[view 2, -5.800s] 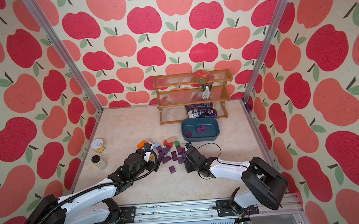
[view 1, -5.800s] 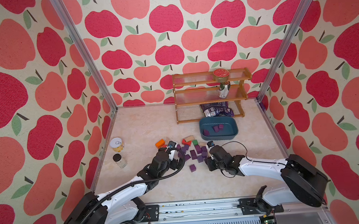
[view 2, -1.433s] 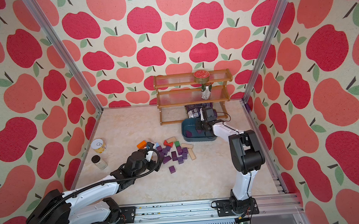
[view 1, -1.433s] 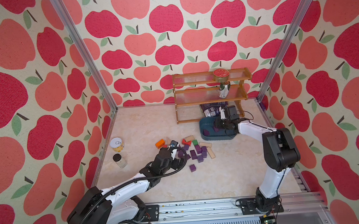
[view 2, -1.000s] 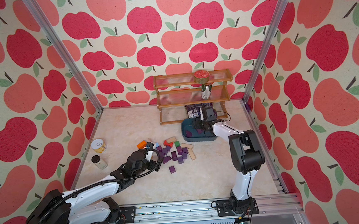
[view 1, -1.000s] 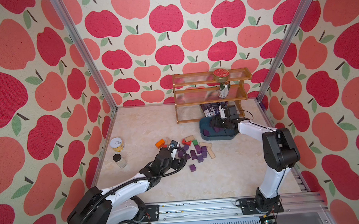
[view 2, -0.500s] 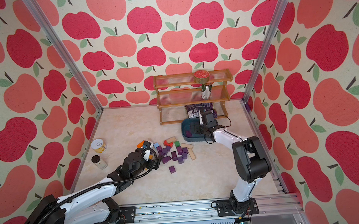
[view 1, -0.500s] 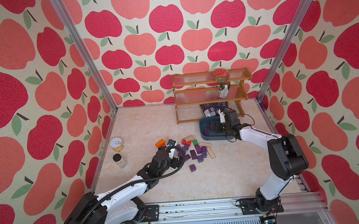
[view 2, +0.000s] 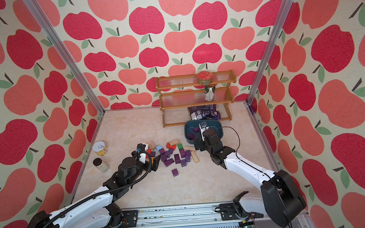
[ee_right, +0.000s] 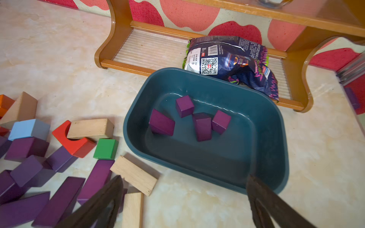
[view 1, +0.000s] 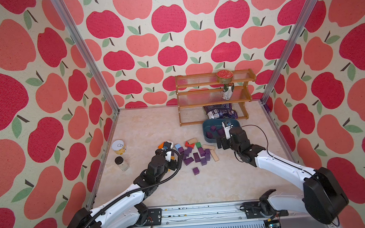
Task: Pick purple bricks into the storage bin
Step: Pick up the building block from the center of the board.
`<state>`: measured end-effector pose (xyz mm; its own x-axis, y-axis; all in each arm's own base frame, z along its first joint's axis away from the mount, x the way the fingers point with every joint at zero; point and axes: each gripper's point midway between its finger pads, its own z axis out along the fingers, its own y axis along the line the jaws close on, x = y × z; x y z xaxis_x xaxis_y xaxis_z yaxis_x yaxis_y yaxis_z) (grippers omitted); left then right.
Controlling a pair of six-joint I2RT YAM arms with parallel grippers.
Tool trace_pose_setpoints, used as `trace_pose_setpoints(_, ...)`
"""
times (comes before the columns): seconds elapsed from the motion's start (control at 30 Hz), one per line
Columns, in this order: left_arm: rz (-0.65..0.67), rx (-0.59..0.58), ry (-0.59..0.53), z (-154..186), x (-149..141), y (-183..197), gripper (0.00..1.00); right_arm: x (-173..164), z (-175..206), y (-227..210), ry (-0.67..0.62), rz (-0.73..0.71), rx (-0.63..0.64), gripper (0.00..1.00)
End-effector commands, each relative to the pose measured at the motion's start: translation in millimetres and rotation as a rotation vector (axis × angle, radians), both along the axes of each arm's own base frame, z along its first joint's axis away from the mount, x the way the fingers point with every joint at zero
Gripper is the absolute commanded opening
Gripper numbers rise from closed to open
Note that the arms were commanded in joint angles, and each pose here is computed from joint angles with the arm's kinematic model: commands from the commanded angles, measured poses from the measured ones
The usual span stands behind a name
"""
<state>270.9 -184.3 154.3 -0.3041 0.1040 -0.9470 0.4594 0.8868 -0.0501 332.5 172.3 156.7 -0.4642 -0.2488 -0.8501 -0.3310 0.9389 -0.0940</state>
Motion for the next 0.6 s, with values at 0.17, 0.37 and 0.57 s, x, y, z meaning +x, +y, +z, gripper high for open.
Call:
trace_pose_setpoints(0.17,0.033,0.044,0.002,-12.4,1.4,8.9,0.99,-30.7,12.7,-19.3,-0.089,0.04,-0.001,0.99)
trace_pose_setpoints(0.37,0.034,0.083,0.013,-20.2,6.0,7.8,0.99,-52.2,22.0,-15.1,-0.179,0.159,0.026,0.99)
trace_pose_setpoints(0.57,0.036,0.103,0.046,-25.1,11.7,3.9,0.99,-59.8,12.3,-7.9,-0.104,0.212,0.021,0.99)
